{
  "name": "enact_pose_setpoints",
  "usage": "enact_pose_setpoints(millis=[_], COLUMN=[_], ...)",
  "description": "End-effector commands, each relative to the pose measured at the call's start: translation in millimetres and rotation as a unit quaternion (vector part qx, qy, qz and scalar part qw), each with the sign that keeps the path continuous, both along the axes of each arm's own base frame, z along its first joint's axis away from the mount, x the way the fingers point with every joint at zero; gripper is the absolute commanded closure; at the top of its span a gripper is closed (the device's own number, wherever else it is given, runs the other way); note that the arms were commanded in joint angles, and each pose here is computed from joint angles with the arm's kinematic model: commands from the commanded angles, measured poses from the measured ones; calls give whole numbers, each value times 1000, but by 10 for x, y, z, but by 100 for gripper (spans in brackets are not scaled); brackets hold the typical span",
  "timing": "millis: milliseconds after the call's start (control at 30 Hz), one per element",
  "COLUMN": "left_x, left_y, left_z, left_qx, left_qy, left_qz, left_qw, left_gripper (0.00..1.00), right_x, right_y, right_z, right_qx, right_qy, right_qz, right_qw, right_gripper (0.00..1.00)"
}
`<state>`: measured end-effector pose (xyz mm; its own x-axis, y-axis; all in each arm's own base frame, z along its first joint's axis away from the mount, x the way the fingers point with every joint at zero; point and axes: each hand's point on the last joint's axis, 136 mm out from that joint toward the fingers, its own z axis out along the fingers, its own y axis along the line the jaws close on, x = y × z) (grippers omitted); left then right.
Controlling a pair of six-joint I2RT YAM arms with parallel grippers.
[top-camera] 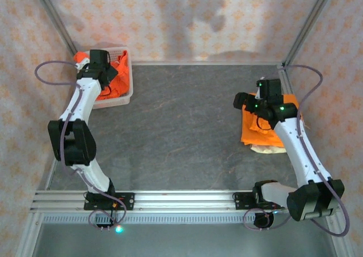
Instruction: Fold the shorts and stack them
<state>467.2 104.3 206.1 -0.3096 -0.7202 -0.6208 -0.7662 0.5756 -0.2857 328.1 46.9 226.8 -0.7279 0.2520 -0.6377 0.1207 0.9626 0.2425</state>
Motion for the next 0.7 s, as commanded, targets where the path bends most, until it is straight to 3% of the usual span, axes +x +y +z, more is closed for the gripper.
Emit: enact_pose_setpoints(millis=[0,300,667], left_x=[100,515,629], left_y=[127,248,246], left_z=[-79,-736,-1385], left_qx=[-3,-18,-23], left_qy=[26,93,162], left_qz=[-1,4,-9], left_qw=[1000,996,986], left_gripper=[0,0,0], right_x=[10,-25,-47], right_y=[102,328,368], right_z=[39,-169,-196], right_qx=[5,-9,-13], right_qy=[-23,-1,-8], right_qz=[15,43,57], right_qw=[1000,999,998], right_gripper=[0,1,1])
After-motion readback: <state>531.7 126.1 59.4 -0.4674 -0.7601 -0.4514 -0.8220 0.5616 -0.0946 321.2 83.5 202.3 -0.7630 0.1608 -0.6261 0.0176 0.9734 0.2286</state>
